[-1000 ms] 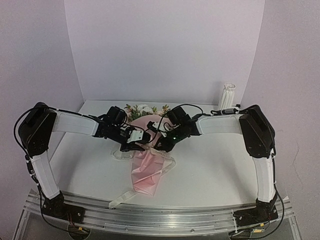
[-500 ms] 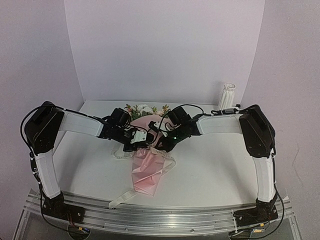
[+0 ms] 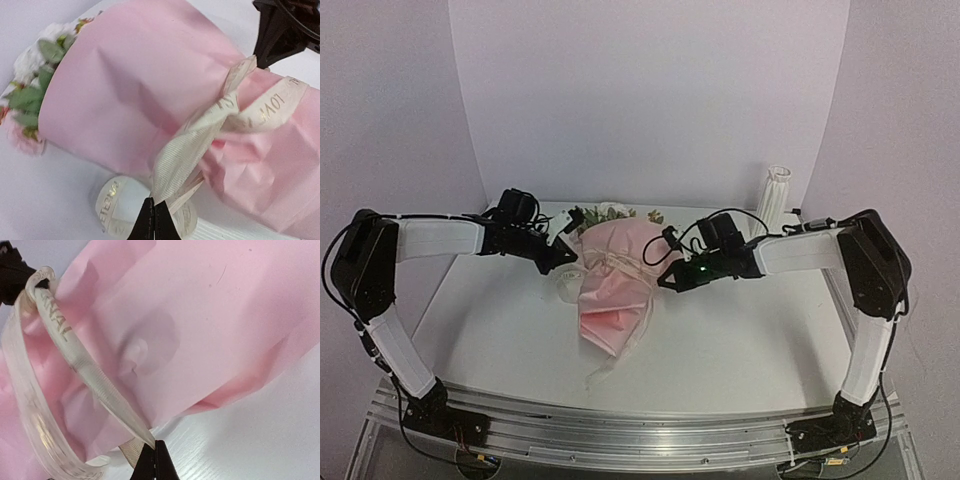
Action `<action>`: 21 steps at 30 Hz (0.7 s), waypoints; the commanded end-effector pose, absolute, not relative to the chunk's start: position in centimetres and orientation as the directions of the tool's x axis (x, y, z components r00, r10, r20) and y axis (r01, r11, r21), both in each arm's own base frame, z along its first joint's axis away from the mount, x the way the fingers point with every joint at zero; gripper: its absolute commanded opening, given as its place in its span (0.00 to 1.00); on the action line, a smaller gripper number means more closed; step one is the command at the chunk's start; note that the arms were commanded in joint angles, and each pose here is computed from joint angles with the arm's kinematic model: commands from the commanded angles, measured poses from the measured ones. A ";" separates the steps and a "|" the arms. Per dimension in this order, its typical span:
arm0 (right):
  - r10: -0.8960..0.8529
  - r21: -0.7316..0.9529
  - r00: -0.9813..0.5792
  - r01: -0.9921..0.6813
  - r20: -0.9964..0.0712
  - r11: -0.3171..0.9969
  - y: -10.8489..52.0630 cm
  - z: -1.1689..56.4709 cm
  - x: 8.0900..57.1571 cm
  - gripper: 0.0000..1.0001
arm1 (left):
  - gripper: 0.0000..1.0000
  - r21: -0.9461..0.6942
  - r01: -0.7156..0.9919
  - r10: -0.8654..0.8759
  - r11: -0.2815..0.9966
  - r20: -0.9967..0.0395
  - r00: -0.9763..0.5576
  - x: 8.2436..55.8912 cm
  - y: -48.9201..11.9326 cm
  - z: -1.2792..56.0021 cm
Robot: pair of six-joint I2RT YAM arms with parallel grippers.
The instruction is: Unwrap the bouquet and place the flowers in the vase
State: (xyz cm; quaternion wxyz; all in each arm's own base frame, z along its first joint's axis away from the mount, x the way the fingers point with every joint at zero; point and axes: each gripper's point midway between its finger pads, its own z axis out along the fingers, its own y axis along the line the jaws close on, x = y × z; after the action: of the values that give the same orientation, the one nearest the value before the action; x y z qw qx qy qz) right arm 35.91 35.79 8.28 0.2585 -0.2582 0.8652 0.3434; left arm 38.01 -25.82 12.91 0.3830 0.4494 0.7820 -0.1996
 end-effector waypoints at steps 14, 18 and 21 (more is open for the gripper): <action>0.099 0.623 -0.895 -0.220 -0.435 0.750 29.7 3.4 34.6 0.01 | 0.00 -0.288 0.494 0.271 0.820 -0.566 -0.779 34.5 -16.5 6.1; 0.045 0.621 -0.908 -0.249 -0.417 0.743 30.1 2.3 33.6 0.11 | 0.00 -0.227 0.708 0.458 0.669 -0.623 -0.633 31.9 -18.2 5.4; -0.026 0.613 -0.882 -0.349 -0.471 0.709 31.0 3.7 33.4 0.25 | 0.00 -0.182 0.822 0.565 0.539 -0.646 -0.513 30.4 -19.2 5.3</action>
State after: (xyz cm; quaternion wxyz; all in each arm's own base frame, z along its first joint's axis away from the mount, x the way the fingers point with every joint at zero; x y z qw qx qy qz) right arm 33.63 30.39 2.82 0.2095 -0.0620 0.9059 0.3627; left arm 32.17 -17.75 4.12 0.2438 0.2897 0.8939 -0.2399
